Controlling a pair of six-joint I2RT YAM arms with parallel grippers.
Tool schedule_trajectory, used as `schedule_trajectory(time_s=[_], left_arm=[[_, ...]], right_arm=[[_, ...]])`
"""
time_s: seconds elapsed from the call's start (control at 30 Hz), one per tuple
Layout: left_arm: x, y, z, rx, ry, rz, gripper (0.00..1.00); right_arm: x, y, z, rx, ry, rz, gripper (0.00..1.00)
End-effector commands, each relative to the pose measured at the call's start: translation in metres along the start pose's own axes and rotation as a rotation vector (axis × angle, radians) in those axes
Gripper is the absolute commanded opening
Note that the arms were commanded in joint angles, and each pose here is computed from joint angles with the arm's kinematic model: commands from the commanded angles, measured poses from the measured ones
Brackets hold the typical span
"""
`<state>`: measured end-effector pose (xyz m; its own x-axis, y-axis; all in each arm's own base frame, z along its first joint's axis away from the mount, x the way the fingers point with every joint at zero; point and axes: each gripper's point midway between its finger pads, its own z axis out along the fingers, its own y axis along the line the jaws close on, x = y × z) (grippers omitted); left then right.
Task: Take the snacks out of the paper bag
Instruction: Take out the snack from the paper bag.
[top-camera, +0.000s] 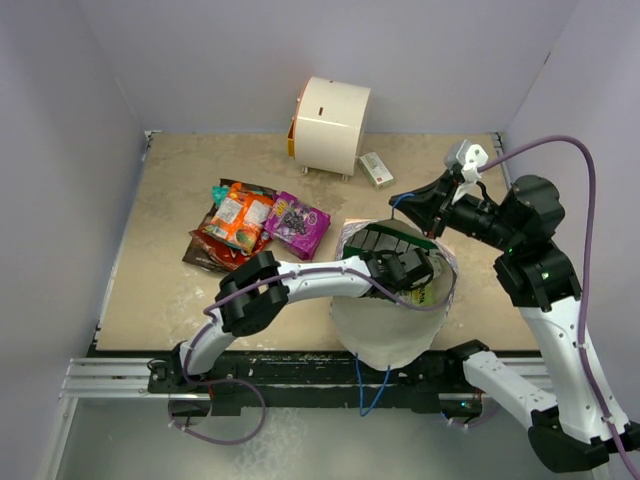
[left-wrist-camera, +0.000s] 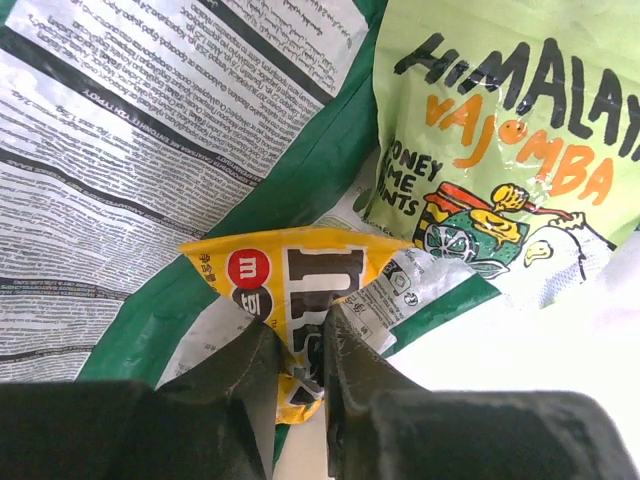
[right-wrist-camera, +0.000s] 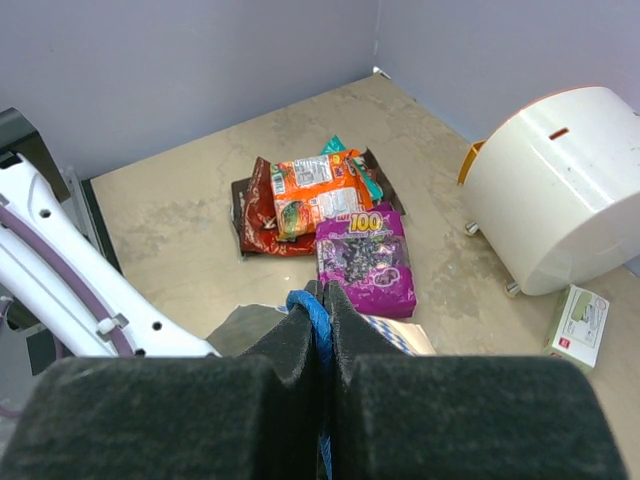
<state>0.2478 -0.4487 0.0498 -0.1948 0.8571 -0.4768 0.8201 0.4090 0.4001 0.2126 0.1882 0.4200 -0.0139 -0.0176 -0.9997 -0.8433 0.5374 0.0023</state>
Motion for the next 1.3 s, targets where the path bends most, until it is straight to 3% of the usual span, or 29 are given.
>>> schedule_trajectory(time_s=[0.0, 0.1, 0.53, 0.67, 0.93, 1.1, 1.27], left_arm=[[-0.034, 0.020, -0.033, -0.005, -0.094, -0.087, 0.16], [-0.034, 0.021, -0.043, 0.011, -0.093, -0.109, 0.08], [-0.043, 0.005, -0.139, 0.290, -0.215, -0.227, 0.10], [-0.059, -0.007, -0.187, 0.467, -0.332, -0.225, 0.10], [-0.100, 0.010, -0.296, 0.622, -0.633, -0.227, 0.12], [-0.133, 0.047, -0.362, 0.585, -0.827, -0.278, 0.10], [-0.146, 0.119, -0.414, 0.346, -0.989, -0.417, 0.03]], right_arm=[[-0.032, 0.005, -0.009, 0.013, -0.082, -0.072, 0.00], [-0.032, 0.001, -0.009, 0.037, -0.081, -0.069, 0.00], [-0.033, -0.028, -0.014, 0.205, -0.090, -0.058, 0.00], [-0.033, -0.033, -0.016, 0.239, -0.092, -0.055, 0.00], [-0.038, -0.059, -0.030, 0.415, -0.104, -0.042, 0.00], [-0.039, -0.071, -0.034, 0.484, -0.103, -0.040, 0.00], [-0.035, -0.081, -0.038, 0.545, -0.089, -0.027, 0.00]])
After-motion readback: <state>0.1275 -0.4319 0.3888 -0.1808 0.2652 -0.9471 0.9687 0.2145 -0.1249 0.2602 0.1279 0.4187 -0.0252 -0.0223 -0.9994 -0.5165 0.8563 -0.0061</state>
